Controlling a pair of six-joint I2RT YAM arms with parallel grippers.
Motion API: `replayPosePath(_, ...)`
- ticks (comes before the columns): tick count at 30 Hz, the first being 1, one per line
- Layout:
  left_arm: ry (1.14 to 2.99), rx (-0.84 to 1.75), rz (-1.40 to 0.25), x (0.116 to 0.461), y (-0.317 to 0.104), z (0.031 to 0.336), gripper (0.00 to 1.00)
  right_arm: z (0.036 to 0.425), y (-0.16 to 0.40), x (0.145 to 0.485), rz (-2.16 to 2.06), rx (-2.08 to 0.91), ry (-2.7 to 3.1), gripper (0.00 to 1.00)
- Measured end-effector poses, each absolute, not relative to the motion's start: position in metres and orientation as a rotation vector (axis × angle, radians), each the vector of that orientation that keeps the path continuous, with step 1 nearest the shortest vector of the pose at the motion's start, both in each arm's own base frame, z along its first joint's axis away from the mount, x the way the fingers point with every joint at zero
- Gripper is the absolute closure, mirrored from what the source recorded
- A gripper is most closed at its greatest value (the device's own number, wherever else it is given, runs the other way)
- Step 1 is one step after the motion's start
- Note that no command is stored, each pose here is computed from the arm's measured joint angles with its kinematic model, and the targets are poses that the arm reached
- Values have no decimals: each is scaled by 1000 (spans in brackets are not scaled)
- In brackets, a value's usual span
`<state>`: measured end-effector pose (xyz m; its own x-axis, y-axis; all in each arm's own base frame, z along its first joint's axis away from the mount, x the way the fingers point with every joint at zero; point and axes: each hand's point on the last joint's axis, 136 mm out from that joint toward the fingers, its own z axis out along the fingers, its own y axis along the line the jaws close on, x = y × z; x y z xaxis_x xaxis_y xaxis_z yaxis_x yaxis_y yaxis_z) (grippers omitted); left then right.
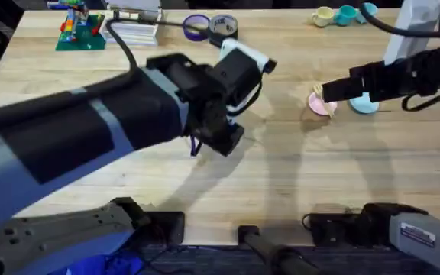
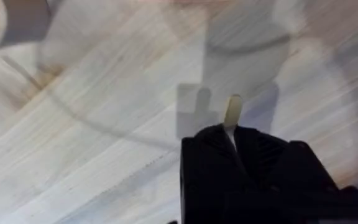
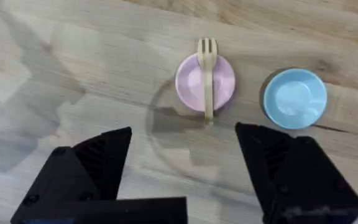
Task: Pick up a utensil and set it on the pink plate, then put the other utensil in the container.
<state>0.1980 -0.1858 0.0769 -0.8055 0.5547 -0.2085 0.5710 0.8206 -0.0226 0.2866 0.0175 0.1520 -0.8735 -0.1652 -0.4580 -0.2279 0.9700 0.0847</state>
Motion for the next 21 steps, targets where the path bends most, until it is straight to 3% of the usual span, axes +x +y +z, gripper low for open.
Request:
replayPosePath(10,2698,806,-165,237,-195,119,959,152,18,287,187,-280,2656,4)
replayPosePath(21,2487,577,-176,311,-163,169,959,154,17,290,183,-281,2641,4)
